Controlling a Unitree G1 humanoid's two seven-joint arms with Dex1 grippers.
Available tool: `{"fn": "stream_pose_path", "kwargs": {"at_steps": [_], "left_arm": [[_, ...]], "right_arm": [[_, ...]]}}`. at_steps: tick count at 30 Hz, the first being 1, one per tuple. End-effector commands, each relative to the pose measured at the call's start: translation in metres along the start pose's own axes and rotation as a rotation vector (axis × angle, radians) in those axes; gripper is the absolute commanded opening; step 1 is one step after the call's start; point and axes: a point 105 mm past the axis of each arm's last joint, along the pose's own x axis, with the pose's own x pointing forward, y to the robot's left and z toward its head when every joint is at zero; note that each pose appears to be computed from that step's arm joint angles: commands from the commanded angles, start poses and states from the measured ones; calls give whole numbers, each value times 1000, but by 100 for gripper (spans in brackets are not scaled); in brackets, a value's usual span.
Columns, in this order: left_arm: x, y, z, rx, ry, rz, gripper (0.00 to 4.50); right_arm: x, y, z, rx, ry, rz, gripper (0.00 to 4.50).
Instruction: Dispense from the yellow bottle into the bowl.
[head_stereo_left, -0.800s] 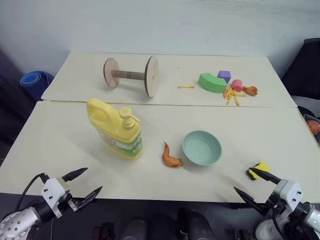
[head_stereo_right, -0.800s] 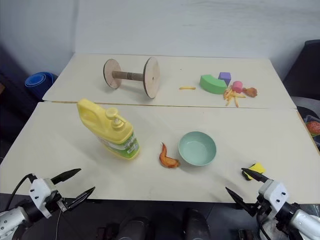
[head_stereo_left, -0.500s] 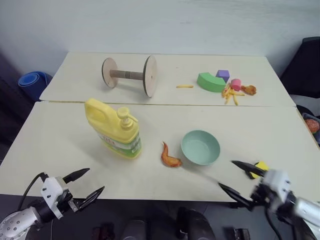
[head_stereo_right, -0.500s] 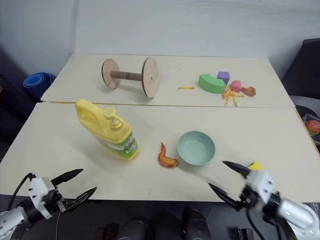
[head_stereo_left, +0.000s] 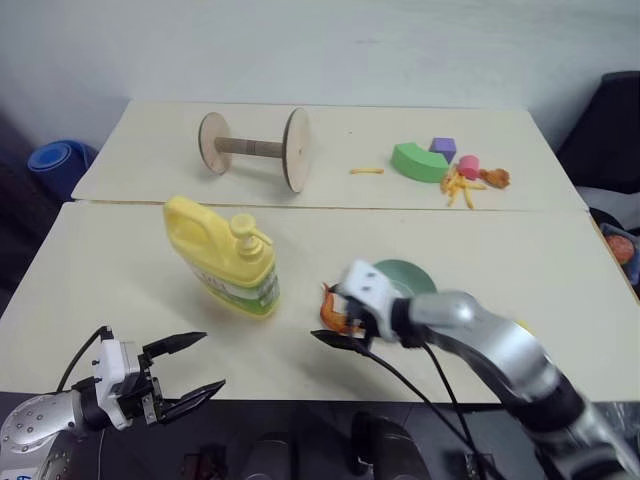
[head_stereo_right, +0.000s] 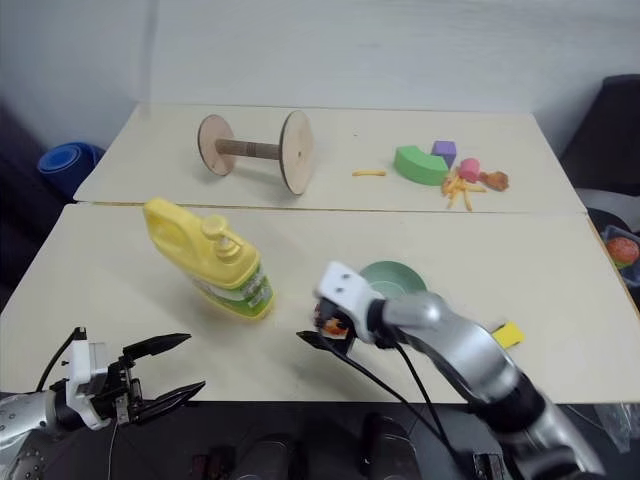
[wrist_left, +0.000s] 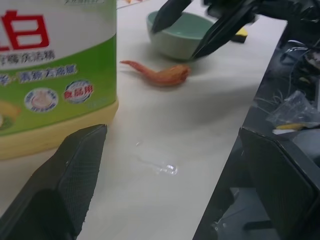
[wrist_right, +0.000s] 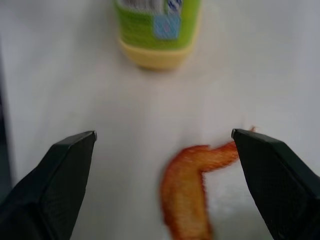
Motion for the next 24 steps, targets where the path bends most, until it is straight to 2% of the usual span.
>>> {"fn": "stream_pose_path", "kwargs": {"at_steps": [1,6,7,9,10,13,16,17,20,22,24], "left_arm": [[7,0,13,6,-59,6,448],[14,-1,13,16,-59,-1,448],[15,-1,13,16,-60,-2,450],[17,-1,13,18,-63,-2,450],[18,-1,13,20,-63,-2,450],[21,0,12,26,-63,-2,450],[24,1,13,36,-63,-7,450],[25,2,13,39,-63,-9,450],[25,3,13,43,-63,-12,450],[27,2,14,48,-65,-18,450],[29,2,15,55,-73,-29,450]], "right_arm": [[5,9,0,-15,90,40,450],[15,11,-7,4,158,69,450],[16,13,-9,19,166,85,432],[18,15,-10,47,163,109,391],[19,16,-11,53,168,116,347],[23,14,-16,43,185,117,264],[23,13,-8,23,123,135,160],[21,14,-1,5,75,161,142],[15,14,8,-4,16,188,142],[1,14,23,-66,-101,223,142],[-49,10,32,-118,-253,299,142]]}}
